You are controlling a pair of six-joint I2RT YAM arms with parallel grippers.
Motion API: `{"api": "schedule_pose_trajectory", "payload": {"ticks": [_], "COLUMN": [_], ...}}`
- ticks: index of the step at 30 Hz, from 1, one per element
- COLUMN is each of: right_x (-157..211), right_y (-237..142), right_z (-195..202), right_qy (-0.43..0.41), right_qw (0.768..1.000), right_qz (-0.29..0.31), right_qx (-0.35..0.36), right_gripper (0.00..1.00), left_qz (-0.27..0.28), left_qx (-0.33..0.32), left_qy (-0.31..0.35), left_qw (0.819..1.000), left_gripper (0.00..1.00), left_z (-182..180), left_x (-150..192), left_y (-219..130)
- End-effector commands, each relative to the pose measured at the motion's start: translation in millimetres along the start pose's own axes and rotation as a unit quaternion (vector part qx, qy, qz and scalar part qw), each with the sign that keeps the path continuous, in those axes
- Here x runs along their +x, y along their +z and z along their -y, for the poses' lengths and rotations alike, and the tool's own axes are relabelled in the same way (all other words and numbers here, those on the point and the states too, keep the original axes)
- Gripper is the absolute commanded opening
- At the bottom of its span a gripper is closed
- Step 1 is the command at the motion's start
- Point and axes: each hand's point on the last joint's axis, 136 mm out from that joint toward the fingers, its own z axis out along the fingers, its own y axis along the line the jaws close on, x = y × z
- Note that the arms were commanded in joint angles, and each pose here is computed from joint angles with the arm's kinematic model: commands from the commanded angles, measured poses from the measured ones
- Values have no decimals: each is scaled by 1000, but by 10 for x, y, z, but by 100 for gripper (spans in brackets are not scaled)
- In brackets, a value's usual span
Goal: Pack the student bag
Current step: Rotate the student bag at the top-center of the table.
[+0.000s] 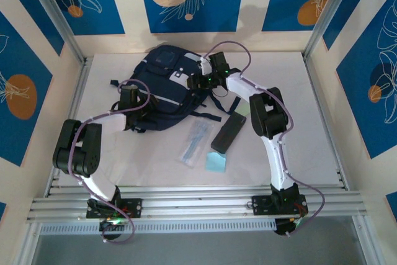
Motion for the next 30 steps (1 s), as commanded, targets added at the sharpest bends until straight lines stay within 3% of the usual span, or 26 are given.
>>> {"api": "schedule_pose_trajectory", "payload": {"ticks": [1,7,13,22,30], "right_x": [246,644,929,738,463], "right_y": [200,204,46,-277,-779], "right_z": [196,-164,-479,-707,-248], "right_qy": [27,14,13,22,48], "right_qw": [998,994,994,996,998], "right_qz": [-57,-105,-109,-78,-6], "right_qx": [29,8,5,-36,34], "right_gripper": [66,67,67,65,65], "left_qz": [-57,-51,-42,-24,-28], "left_qx": [-45,-42,-46,-91,-86], "left_qy": [-12,-10,-4,26,62], "left_qw": [997,998,998,995,994], "left_gripper": [61,62,62,65,72], "left_z": [-302,-250,-243,-380,-154], "left_x": [292,223,69,-334,-436], "left_y": [17,39,138,88,-329]}}
